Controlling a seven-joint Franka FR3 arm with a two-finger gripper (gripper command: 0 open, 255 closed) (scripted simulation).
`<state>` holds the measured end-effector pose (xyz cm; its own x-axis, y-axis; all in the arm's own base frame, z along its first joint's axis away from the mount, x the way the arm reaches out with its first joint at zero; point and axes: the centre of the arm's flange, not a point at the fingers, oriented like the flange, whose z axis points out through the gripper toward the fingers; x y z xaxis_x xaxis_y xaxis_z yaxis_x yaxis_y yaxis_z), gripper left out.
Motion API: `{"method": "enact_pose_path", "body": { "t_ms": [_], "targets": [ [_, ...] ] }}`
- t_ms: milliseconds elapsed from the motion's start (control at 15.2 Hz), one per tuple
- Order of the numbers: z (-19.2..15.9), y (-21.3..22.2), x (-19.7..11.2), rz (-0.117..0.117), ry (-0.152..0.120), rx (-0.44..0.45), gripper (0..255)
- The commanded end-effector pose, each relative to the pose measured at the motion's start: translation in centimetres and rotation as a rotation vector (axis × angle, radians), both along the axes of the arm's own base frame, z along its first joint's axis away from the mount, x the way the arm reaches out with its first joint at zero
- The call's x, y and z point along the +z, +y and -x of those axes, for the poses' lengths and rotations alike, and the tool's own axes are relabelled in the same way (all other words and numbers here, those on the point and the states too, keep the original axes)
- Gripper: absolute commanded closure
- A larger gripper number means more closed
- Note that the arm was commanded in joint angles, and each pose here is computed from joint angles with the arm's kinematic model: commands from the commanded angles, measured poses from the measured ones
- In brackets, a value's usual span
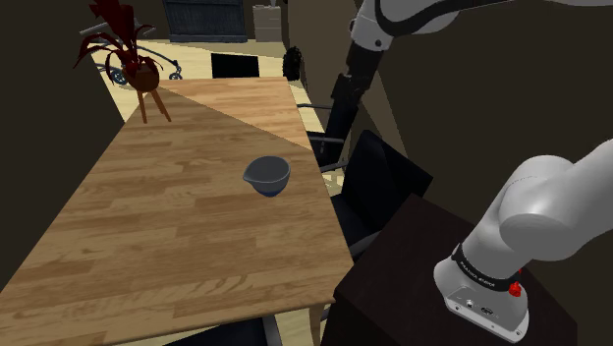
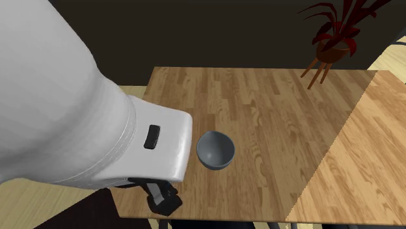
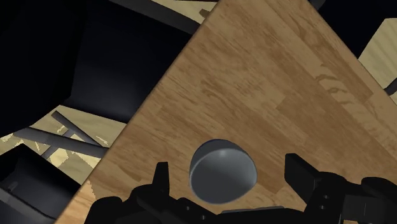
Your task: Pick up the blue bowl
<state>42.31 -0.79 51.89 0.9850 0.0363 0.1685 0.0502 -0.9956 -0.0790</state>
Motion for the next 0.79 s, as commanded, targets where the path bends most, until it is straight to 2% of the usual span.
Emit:
{"method": "enact_pose_path", "body": {
  "t_ms": [0, 726],
  "targets": [
    [-1.8, 0.1, -2.1, -0.008, 0.006, -0.013, 0],
    [-11.6, 0.4, -13.3, -0.052, 0.042, -0.08, 0]
  ]
}}
